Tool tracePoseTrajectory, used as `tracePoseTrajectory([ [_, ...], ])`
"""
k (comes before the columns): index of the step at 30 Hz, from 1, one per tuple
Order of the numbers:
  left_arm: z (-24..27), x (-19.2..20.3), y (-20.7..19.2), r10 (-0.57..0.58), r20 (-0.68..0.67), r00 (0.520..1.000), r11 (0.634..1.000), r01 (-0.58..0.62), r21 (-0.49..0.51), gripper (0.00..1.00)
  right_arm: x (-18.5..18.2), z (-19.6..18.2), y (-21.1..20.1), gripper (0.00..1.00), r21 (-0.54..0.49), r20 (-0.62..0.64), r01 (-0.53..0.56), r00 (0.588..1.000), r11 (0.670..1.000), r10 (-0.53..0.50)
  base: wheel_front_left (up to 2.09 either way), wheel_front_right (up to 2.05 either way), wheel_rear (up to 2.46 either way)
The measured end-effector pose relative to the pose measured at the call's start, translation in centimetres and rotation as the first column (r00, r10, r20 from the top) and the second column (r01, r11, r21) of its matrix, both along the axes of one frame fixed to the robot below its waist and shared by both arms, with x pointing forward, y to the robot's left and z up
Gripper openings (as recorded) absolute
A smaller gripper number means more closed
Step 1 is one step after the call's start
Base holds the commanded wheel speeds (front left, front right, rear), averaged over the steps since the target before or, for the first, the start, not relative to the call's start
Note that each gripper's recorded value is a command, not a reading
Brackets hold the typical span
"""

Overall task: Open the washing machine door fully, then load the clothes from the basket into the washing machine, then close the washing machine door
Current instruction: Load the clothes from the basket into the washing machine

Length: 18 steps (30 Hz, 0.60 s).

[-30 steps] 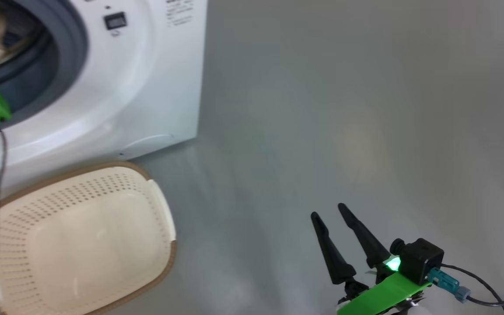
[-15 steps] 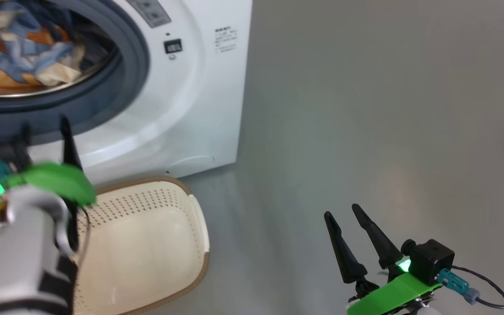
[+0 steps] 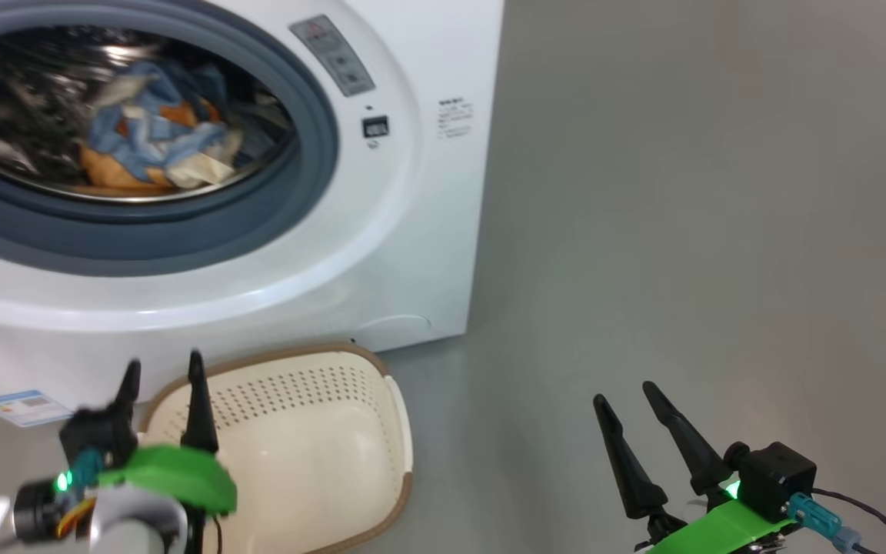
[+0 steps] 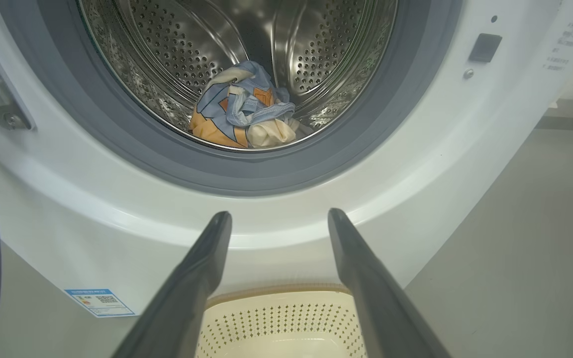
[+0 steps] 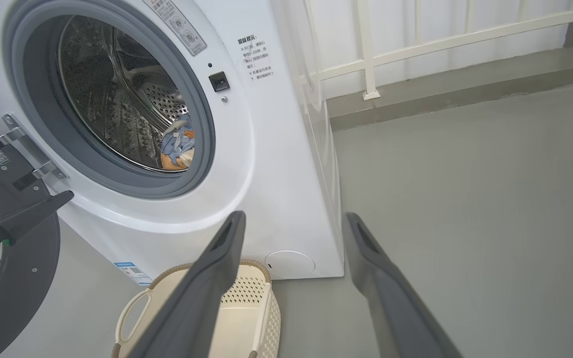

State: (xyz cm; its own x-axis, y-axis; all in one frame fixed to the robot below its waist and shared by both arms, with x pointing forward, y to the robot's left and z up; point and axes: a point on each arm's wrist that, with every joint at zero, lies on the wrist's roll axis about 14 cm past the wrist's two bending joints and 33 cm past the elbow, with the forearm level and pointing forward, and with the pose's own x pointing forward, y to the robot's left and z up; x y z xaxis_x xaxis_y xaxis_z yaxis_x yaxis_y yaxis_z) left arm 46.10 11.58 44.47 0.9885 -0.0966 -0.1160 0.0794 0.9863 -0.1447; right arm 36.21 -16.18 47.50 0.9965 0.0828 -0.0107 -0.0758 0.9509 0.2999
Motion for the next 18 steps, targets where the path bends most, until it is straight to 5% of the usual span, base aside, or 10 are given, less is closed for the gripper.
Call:
tracePoseTrajectory([
  [18, 1.9, -9.8, 6.0, 0.152, 0.053, 0.987, 0.988, -0.152, -0.003, 1.00, -0.8, 1.6, 2.4, 1.00, -0.010, 0.053, -0.095, 0.994, 0.995, 0.095, 0.00, 0.00, 0.00],
])
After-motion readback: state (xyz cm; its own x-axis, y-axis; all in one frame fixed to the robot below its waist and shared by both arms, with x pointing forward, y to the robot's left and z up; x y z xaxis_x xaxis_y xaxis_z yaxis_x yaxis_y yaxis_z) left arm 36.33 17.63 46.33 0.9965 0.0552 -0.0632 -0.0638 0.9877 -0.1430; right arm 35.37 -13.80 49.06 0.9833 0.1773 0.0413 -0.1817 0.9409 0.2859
